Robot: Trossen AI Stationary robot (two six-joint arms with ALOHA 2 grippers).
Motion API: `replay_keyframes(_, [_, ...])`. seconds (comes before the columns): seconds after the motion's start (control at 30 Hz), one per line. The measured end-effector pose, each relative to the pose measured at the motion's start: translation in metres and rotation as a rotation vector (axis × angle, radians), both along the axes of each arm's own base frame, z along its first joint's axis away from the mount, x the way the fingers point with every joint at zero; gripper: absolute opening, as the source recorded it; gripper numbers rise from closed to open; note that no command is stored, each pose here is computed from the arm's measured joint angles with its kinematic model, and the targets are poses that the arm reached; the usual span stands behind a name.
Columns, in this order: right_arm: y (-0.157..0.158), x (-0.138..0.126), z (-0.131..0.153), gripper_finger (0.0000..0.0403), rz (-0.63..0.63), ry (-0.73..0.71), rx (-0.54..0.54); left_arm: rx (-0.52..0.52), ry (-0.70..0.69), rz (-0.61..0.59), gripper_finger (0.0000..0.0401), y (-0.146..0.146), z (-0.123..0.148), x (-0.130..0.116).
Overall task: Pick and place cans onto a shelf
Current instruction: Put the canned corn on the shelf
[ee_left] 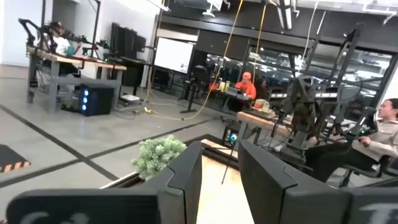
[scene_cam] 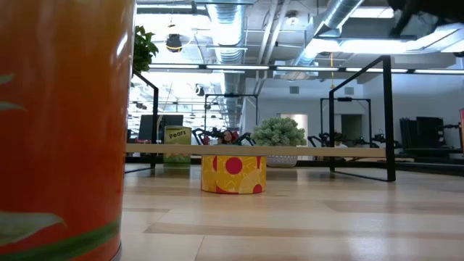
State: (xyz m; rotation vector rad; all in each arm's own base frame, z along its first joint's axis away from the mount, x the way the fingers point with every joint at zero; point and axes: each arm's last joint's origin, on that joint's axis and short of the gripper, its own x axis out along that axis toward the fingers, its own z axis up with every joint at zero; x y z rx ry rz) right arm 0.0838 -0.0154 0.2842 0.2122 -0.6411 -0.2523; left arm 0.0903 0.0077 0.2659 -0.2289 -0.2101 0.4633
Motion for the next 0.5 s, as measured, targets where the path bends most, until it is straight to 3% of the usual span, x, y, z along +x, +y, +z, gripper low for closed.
replay_keyframes(0.5, [-0.040,0.120,0.085,0.0033,-0.117,0.599,0.031,-0.008,-0.001,0.031,0.0093,0.001,0.000,0.000])
